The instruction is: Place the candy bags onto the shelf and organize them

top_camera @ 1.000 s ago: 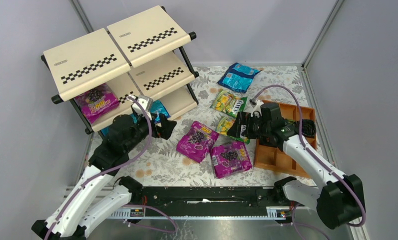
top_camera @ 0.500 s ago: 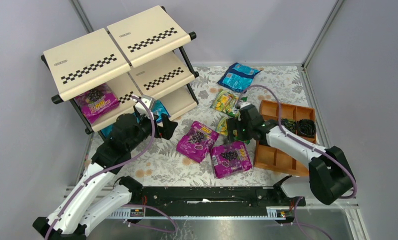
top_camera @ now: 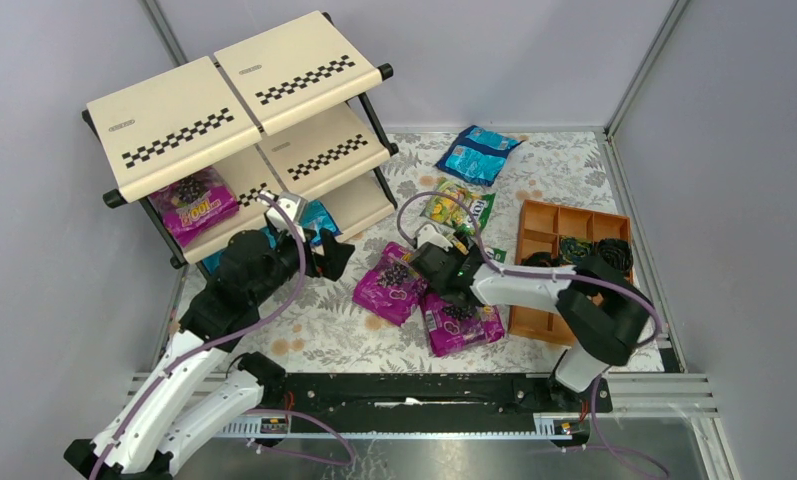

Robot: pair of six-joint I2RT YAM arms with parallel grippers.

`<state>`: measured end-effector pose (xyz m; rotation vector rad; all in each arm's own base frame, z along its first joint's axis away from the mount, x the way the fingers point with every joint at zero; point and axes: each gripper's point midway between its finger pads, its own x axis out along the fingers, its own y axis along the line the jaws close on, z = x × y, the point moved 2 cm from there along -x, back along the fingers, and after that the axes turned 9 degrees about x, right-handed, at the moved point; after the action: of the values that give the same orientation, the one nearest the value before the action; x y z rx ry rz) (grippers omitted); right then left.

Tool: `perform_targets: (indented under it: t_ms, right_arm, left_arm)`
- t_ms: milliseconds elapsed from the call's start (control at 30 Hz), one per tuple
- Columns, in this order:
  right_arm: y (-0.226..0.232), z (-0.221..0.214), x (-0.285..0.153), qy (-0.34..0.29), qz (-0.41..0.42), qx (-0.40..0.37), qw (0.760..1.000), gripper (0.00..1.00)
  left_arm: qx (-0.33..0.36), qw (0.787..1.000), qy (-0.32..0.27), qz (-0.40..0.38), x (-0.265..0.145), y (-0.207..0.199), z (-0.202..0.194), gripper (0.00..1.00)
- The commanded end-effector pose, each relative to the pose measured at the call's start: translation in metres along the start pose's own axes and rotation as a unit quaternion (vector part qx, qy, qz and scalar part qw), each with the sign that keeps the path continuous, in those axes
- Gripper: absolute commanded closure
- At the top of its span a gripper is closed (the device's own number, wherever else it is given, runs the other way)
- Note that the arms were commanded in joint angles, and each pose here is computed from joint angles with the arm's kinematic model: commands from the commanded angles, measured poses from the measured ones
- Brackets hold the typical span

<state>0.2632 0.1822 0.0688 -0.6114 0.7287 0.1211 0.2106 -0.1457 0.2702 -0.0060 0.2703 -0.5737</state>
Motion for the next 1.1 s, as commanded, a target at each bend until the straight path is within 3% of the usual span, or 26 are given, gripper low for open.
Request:
perform_targets:
  t_ms: [0, 133, 467, 667, 1000, 1067]
  right_arm:
    - [-0.011, 0.025, 0.010, -0.024, -0.089, -0.054, 0.994, 0.09]
    - [-0.004, 0.026, 0.025, -0.020, -0.115, -0.072, 0.991, 0.12]
    - [0.012, 0.024, 0.051, -0.029, -0.142, -0.084, 0.986, 0.39]
    - [0.004, 0.034, 0.038, -0.058, -0.165, -0.065, 0.982, 0.59]
    - [-0.017, 0.058, -0.002, -0.102, -0.130, 0.008, 0.986, 0.75]
    - [-0.023, 0.063, -0.012, -0.113, -0.118, 0.030, 0.986, 0.82]
  left_arm:
    - [0.002, 0.999, -0.031, -0.007, -0.002, -0.003, 0.011, 0.01]
    - [0.002, 0.999, -0.036, -0.010, -0.003, -0.003, 0.012, 0.01]
    - [0.000, 0.999, -0.041, -0.015, -0.006, -0.005, 0.013, 0.01]
    - [0.001, 0.999, -0.042, -0.016, -0.005, -0.005, 0.013, 0.01]
    - [-0.001, 0.999, -0.032, -0.011, 0.000, -0.003, 0.009, 0.01]
    - [-0.002, 0.999, -0.030, -0.010, 0.001, -0.003, 0.009, 0.01]
